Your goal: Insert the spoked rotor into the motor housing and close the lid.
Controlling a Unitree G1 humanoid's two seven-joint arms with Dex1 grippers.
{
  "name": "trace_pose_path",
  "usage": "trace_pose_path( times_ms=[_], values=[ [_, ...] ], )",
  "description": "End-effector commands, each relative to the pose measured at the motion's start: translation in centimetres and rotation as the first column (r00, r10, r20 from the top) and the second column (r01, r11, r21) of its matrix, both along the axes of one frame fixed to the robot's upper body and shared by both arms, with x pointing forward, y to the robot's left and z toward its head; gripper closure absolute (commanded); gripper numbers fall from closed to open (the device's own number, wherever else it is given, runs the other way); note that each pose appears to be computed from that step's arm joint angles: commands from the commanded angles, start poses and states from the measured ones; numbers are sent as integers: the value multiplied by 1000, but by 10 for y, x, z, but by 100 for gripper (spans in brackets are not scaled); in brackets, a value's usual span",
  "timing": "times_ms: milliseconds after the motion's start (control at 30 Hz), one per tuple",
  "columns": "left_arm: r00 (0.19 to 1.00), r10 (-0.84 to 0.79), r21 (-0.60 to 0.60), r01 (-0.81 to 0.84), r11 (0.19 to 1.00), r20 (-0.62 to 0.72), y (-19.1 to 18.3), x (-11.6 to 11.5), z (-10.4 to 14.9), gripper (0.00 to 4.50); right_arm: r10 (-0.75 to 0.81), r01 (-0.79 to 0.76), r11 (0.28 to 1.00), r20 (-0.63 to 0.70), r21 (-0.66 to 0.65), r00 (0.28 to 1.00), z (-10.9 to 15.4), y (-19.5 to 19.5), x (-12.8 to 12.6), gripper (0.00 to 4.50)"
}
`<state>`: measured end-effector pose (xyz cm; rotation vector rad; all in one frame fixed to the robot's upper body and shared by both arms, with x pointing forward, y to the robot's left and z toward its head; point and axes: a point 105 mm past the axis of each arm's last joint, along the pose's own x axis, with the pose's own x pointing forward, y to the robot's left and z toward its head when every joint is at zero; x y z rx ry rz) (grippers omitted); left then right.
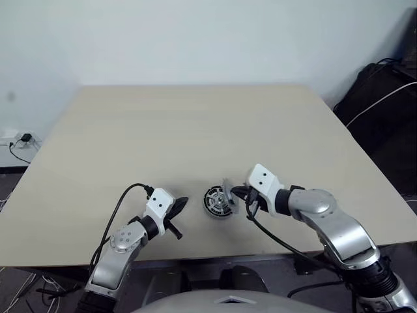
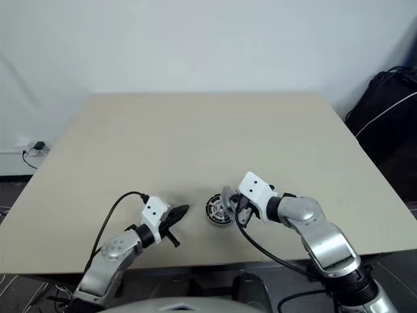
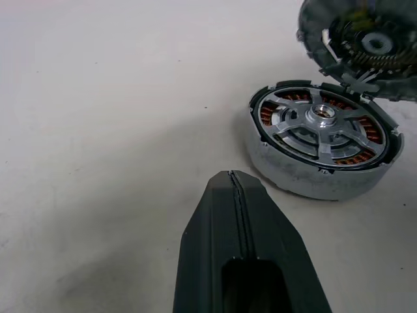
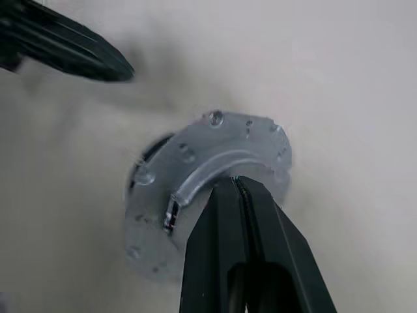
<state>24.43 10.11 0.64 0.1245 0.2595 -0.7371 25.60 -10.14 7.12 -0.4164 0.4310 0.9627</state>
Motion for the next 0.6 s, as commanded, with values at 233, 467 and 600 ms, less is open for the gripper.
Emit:
trace_pose_path(
  times_ms=[233,467,600],
  values=[
    [999,11,-18,-10,1000,42,1,3,10,450,120,-121,990,11,76,993,14,13,-7,447],
    [999,21,-25,-20,999,41,1,5,10,450,105,-104,994,-13,42,994,0,9,2,447],
    [999,21,-28,-20,999,43,0,7,10,450,85,-85,996,-6,30,996,-5,9,13,447]
  ],
)
